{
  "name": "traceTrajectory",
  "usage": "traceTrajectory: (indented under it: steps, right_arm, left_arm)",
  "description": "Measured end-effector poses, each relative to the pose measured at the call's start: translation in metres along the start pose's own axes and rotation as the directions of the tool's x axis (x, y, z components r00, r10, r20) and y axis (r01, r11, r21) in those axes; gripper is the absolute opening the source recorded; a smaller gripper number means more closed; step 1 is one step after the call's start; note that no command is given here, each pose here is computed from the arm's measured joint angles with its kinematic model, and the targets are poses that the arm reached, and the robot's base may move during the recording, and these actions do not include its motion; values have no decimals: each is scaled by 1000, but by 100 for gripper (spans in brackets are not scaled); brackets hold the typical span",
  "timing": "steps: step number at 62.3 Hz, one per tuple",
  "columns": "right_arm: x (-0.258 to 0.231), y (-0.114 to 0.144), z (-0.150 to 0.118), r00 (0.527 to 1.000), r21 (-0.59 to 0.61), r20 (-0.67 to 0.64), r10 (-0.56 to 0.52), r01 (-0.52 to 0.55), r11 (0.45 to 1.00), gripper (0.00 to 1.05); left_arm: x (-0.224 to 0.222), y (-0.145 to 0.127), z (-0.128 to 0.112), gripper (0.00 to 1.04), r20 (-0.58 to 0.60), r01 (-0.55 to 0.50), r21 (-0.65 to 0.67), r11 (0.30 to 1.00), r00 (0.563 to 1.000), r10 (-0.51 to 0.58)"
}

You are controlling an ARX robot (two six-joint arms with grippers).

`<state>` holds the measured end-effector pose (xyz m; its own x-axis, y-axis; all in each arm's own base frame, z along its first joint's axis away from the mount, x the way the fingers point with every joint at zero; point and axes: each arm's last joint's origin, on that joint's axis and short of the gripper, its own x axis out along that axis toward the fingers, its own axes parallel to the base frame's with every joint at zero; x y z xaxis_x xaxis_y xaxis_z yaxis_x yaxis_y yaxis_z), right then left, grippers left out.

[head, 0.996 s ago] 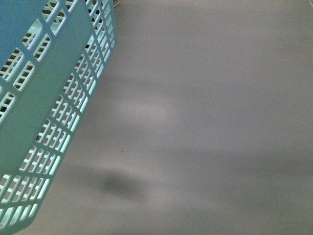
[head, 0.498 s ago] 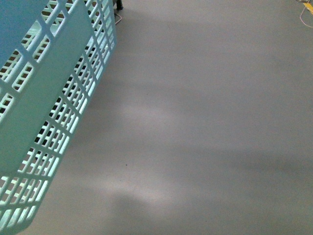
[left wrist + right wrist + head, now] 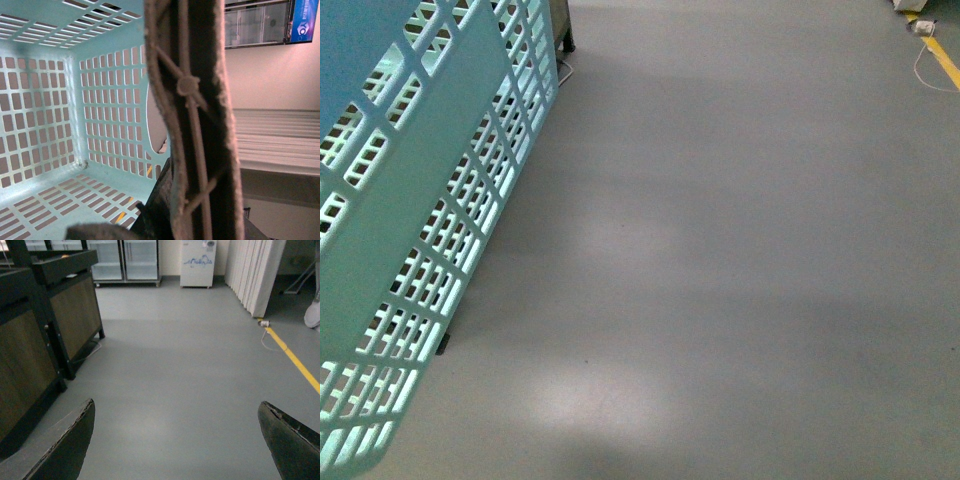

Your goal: Pick lemon and mango into basket

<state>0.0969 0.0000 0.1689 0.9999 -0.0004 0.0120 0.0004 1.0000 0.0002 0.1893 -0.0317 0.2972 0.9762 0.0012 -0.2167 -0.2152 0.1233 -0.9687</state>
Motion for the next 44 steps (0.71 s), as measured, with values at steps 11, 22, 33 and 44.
traceTrajectory:
  steps: [11,22,33,44]
  right_arm:
    - [0,0,0,1000,0,0,0,0,1000,96]
    - [0,0,0,1000,1,0,0,0,1000,96]
    - [0,0,0,1000,0,0,0,0,1000,96]
    - [0,0,0,1000,0,0,0,0,1000,96]
  left_arm:
    - [0,0,0,5,1,0,1,1000,1000,0]
    - [0,0,0,5,1,0,1,1000,1000,0]
    - [0,0,0,5,1,0,1,1000,1000,0]
    - [0,0,0,5,1,0,1,1000,1000,0]
